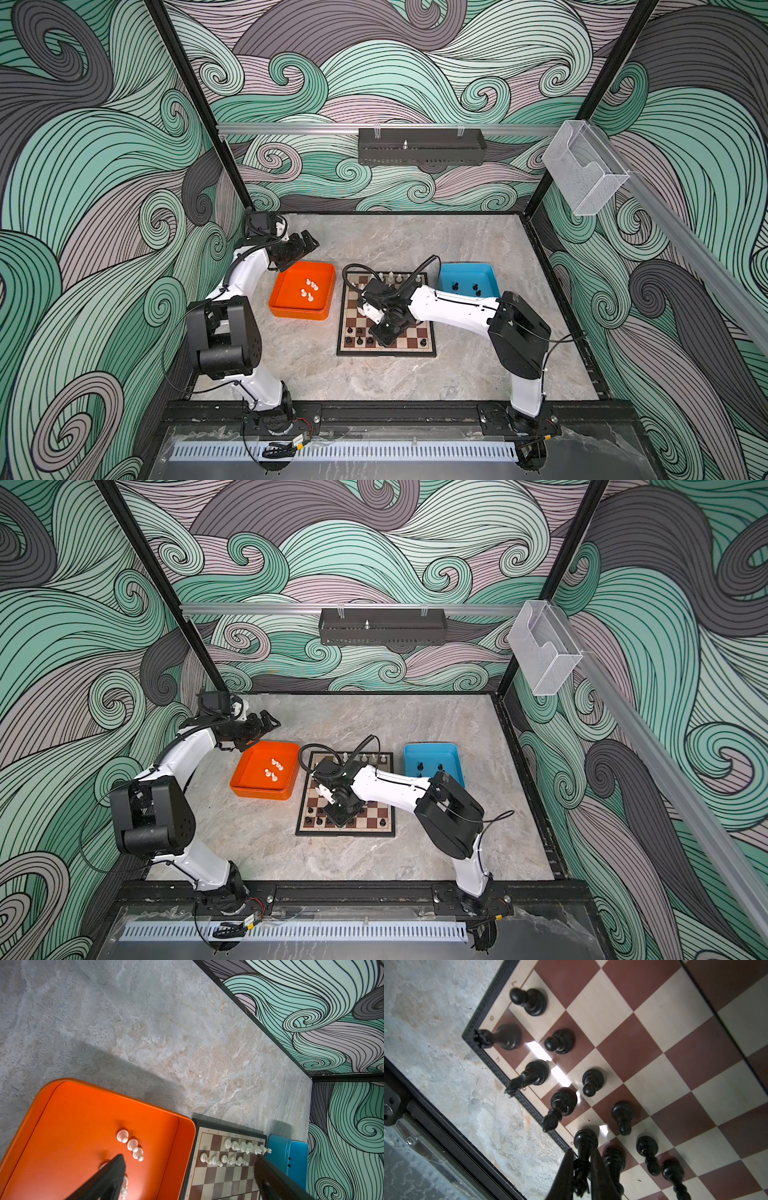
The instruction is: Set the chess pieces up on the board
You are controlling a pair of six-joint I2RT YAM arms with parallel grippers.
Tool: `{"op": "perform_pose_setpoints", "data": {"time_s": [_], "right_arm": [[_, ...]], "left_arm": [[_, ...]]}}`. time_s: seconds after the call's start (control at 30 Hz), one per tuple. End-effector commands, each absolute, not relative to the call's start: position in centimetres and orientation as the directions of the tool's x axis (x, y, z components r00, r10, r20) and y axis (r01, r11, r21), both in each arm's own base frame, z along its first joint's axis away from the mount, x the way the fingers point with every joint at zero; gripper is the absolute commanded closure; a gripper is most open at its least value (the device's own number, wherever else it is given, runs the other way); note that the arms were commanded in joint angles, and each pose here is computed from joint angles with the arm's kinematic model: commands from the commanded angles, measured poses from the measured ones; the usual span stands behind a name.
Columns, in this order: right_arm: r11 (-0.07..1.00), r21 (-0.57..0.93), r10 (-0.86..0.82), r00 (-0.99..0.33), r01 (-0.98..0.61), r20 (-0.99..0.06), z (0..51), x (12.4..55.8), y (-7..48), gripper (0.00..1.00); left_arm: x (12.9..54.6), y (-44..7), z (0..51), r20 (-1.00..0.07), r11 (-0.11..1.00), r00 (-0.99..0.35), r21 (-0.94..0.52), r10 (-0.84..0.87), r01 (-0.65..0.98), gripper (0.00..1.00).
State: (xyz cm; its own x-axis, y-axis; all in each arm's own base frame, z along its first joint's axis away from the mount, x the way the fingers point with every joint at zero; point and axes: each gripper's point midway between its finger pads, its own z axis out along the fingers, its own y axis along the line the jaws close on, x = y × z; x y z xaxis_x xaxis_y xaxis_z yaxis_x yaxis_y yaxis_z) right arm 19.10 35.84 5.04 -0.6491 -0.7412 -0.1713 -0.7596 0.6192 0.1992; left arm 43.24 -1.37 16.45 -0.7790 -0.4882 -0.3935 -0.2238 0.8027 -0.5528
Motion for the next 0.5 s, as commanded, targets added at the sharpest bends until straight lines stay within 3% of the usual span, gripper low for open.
{"op": "perform_pose_setpoints", "data": {"time_s": [0.0, 0.47], "right_arm": [[0.609, 0.191, -0.750, -0.638, -0.769, -0.174, 4.85, 19.39, 36.25, 0.84], [0.601, 0.203, -0.753, -0.633, -0.773, -0.183, 4.93, 19.37, 36.49, 0.84]], "left_arm": [[43.43, -1.28, 16.00, -0.385, 0.798, -0.783, -0.561, -0.488, -0.222, 0.02], [43.46, -1.31, 15.96, -0.382, 0.796, -0.783, -0.563, -0.490, -0.223, 0.01]]}}
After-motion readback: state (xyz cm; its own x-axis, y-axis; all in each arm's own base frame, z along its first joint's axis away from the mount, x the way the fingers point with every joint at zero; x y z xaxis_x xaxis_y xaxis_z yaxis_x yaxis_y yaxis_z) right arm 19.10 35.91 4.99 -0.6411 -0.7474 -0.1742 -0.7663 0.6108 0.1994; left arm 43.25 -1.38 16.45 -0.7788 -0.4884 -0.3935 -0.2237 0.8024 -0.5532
